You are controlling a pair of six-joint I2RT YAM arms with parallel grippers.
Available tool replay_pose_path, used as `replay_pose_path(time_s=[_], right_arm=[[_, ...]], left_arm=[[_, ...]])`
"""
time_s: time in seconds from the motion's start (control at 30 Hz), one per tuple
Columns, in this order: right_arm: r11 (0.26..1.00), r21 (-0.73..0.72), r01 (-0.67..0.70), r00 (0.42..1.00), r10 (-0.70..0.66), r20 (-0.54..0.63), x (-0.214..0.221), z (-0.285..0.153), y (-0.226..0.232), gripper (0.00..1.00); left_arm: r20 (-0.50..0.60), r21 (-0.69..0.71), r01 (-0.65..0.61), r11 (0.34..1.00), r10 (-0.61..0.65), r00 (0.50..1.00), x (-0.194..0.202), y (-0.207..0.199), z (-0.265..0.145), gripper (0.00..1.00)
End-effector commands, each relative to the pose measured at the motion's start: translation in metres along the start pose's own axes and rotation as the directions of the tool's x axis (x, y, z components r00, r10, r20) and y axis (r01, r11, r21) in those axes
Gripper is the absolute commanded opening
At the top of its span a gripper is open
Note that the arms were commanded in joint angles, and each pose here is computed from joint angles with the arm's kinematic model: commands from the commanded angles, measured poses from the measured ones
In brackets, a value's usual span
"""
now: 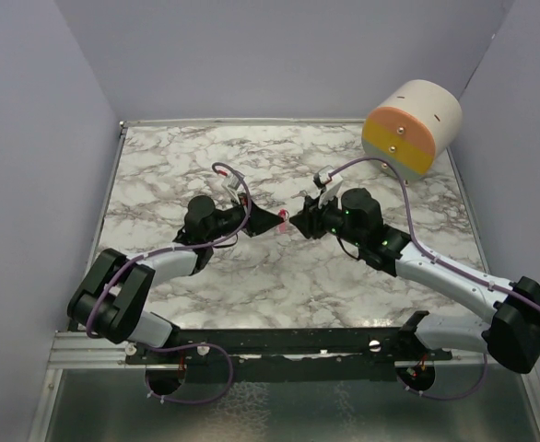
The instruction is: Put the keys on the keyring
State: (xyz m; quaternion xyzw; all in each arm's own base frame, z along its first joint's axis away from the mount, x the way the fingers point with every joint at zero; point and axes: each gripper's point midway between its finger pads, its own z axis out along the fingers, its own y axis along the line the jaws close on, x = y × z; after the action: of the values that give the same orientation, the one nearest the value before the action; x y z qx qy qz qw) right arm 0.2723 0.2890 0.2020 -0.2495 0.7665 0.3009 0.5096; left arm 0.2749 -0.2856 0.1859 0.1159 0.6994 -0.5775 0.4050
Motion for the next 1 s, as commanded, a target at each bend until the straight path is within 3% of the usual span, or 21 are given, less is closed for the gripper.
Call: replay_pose_path(time_s=[0.0, 0.33, 0.97], right_arm=[[0.997, 0.071, -0.004, 1.000, 0.002, 0.026, -0.007, -0.001, -0.012, 0.33], [0.982, 0.184, -0.038, 0.999, 0.040, -0.006, 0.000, 0.000, -0.031, 0.34], [0.994, 0.087, -0.066, 0.995, 0.072, -0.064, 0.022, 0.019, -0.016, 0.33]], left_arm=[[-0.074, -0.025, 0.119, 0.993, -0.120, 0.990, 0.008, 0.004, 0.001, 0.00], [-0.114, -0.110, 0.198, 0.974, -0.211, 0.971, 0.014, 0.014, 0.001, 0.00], [-0.140, -0.161, 0.288, 0.944, -0.311, 0.940, 0.021, 0.022, 0.003, 0.00]])
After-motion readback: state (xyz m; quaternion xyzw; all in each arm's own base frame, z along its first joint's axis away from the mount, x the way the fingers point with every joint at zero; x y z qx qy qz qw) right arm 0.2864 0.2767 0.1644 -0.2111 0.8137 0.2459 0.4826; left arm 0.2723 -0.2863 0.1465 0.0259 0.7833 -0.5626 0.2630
